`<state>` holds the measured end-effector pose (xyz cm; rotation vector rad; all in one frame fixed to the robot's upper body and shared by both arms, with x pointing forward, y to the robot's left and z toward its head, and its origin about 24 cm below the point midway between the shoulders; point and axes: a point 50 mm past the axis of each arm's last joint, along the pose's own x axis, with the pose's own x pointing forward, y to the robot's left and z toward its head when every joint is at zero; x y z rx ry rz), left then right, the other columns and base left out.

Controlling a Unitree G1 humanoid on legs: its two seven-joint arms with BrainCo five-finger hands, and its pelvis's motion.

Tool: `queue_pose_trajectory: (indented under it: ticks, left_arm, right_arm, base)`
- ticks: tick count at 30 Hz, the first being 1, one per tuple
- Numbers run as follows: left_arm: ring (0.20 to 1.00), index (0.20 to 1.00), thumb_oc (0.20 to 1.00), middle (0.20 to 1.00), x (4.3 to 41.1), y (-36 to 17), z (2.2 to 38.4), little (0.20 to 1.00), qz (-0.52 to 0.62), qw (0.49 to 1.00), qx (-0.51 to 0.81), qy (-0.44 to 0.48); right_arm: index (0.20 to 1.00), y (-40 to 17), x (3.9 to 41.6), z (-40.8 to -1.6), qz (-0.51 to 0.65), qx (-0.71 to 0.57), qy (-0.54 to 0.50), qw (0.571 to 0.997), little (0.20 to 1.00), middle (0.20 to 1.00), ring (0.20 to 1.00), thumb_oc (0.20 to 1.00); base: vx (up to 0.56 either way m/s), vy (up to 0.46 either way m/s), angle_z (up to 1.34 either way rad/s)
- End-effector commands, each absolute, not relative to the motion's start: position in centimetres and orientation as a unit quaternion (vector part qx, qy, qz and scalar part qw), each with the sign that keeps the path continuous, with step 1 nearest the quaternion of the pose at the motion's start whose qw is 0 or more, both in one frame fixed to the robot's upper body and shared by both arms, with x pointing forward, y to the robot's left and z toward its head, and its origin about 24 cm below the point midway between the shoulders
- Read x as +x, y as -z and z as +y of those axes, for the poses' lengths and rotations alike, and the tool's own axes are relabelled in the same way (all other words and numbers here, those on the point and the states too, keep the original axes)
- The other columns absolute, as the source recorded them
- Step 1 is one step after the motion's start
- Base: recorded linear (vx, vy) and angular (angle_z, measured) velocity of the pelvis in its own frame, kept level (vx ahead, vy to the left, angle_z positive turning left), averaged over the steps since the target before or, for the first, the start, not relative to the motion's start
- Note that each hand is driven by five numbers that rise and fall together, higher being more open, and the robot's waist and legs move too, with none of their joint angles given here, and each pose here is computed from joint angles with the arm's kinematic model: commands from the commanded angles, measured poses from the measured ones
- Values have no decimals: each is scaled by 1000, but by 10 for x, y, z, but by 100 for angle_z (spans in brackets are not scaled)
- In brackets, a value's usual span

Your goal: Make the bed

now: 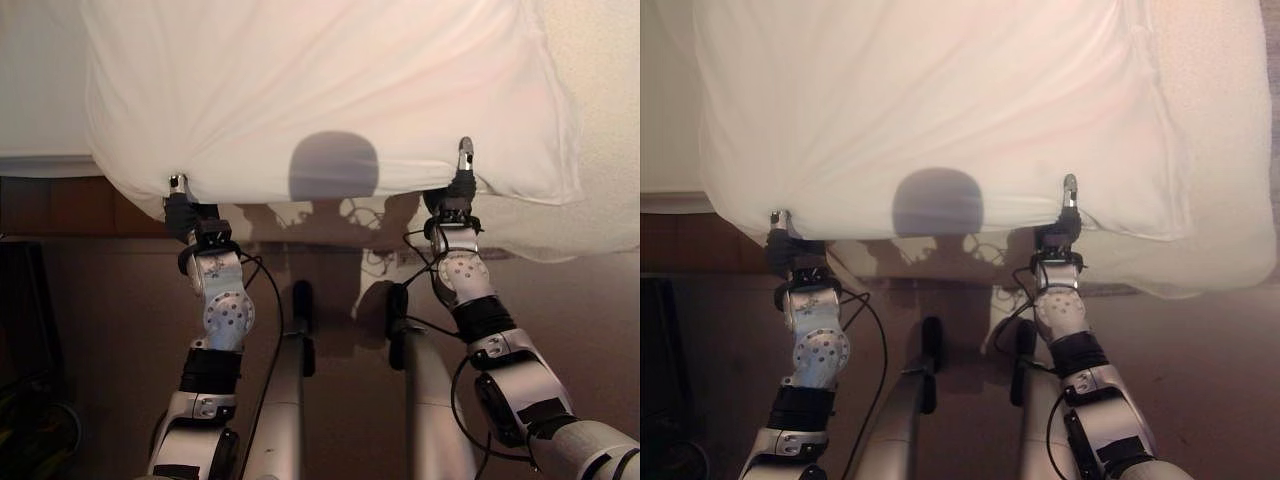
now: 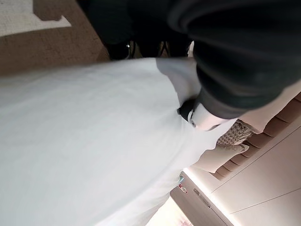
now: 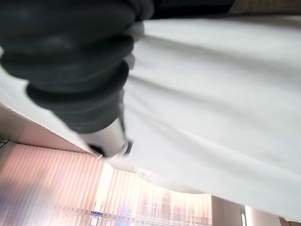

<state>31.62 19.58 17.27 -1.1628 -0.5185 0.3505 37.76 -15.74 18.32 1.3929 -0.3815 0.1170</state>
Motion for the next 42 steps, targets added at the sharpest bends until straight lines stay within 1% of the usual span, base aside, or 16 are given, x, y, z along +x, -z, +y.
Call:
queue_pose_trajectory:
  ticks: [1,5,10,11,12,13,15,17,18,26,30,33,34,35,39,42]
  left_arm:
    - [200,200,200,200,278,-158,276,200,-333,745,-487,-312]
    - [200,200,200,200,278,-154,275,200,-328,745,-490,-312]
    - [206,206,206,206,277,-150,270,206,-320,747,-498,-304]
    - [401,401,401,401,277,-150,270,401,-320,747,-498,-304]
    - [928,928,928,928,277,-148,267,928,-316,748,-503,-297]
    - [1000,1000,1000,1000,277,-148,267,1000,-316,748,-502,-297]
    - [1000,1000,1000,1000,276,-141,261,1000,-307,742,-524,-284]
    - [1000,1000,1000,1000,275,-136,258,1000,-296,741,-534,-279]
    - [1000,1000,1000,1000,276,-127,251,1000,-281,736,-554,-270]
    - [1000,1000,1000,1000,288,-81,217,1000,-169,739,-611,-227]
    - [1000,1000,1000,1000,299,-56,202,1000,-110,726,-636,-236]
    - [1000,1000,1000,1000,308,-49,186,1000,-80,726,-646,-222]
    - [1000,1000,1000,1000,308,-49,186,1000,-81,726,-647,-221]
    - [1000,1000,1000,1000,312,-44,175,1000,-57,736,-642,-205]
    - [1000,1000,1000,1000,319,-46,160,1000,-43,732,-658,-173]
    - [1000,1000,1000,1000,322,-49,151,1000,-38,735,-660,-147]
  right_arm:
    - [200,-200,364,-203,-272,616,-30,739,200,200,200,200]
    - [200,-200,361,-199,-274,607,-48,744,200,200,200,200]
    - [200,-204,353,-186,-284,607,-88,737,200,200,200,200]
    - [200,-204,353,-186,-284,607,-88,737,200,200,200,200]
    - [200,-207,349,-181,-292,609,-106,730,200,200,200,200]
    - [200,-207,348,-181,-292,609,-106,730,200,200,200,200]
    - [200,-217,339,-168,-309,613,-146,713,200,200,200,200]
    - [200,-217,335,-162,-309,614,-159,709,200,200,200,200]
    - [200,-223,326,-152,-319,616,-189,695,200,200,200,200]
    - [200,-241,296,-122,-338,594,-305,663,200,200,200,200]
    - [200,-246,283,-107,-335,589,-352,645,200,200,200,200]
    - [200,-247,276,-98,-331,585,-375,638,200,200,200,200]
    - [200,-247,276,-98,-331,585,-375,638,200,200,200,200]
    - [200,-250,273,-96,-334,581,-388,633,200,200,200,200]
    - [200,-254,267,-89,-330,583,-410,619,200,200,200,200]
    - [200,-254,267,-88,-329,583,-415,616,200,200,200,200]
  base:
    - [0,0,0]
    - [0,0,0]
    - [0,0,0]
    - [0,0,0]
    - [0,0,0]
    - [0,0,0]
    - [0,0,0]
    - [0,0,0]
    - [0,0,0]
    - [0,0,0]
    - [0,-2,-2]
    - [0,0,0]
    - [0,0,0]
    - [-3,-15,-5]
    - [-2,-11,-7]
    - [1,-2,-3]
